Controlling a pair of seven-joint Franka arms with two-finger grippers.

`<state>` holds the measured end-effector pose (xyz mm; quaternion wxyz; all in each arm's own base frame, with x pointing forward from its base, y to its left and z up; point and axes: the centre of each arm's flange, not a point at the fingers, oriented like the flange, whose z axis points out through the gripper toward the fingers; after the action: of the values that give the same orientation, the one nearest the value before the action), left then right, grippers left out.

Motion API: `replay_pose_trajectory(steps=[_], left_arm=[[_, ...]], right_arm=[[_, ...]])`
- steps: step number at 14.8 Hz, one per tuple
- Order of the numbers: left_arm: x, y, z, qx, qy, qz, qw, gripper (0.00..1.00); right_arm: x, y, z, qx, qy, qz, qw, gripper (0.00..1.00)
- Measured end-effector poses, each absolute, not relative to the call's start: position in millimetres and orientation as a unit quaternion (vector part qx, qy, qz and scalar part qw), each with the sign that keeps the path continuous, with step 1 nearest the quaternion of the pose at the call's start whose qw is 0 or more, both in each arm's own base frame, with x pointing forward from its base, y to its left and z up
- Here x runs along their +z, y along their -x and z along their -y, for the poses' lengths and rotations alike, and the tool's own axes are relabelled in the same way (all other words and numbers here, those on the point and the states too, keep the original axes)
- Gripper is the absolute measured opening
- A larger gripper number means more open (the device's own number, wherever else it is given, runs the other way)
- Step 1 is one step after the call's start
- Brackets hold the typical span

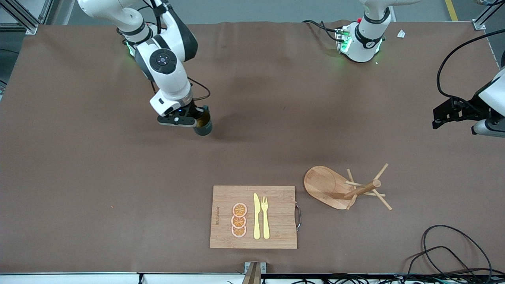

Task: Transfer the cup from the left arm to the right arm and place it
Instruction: 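Slide the mug with the right gripper away from the cutting board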

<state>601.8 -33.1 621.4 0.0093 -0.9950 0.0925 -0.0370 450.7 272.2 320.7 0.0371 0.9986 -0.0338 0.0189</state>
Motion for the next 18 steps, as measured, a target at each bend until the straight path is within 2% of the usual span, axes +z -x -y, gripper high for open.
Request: replay_pose_trajectory(steps=[4,8,14,18], left_arm=[[625,-601,34,-0.04,0.995,-0.093,0.009,1.0],[629,-600,31,-0.044,0.995,-0.092,0.01,1.0],[630,-600,30,-0.045,0.995,-0.09,0.01,1.0],[631,-600,30,-0.046,0.995,-0.09,0.01,1.0]], right_arm=[[296,-468,-197,0.022,-0.999,0.028,0.042,0.04],[300,-484,-139,0.035,-0.999,-0.003,0.036,0.04],[293,-484,-31,0.042,-0.998,-0.041,0.038,0.04],[296,-479,4,0.049,-0.996,-0.058,0.041,0.04]])
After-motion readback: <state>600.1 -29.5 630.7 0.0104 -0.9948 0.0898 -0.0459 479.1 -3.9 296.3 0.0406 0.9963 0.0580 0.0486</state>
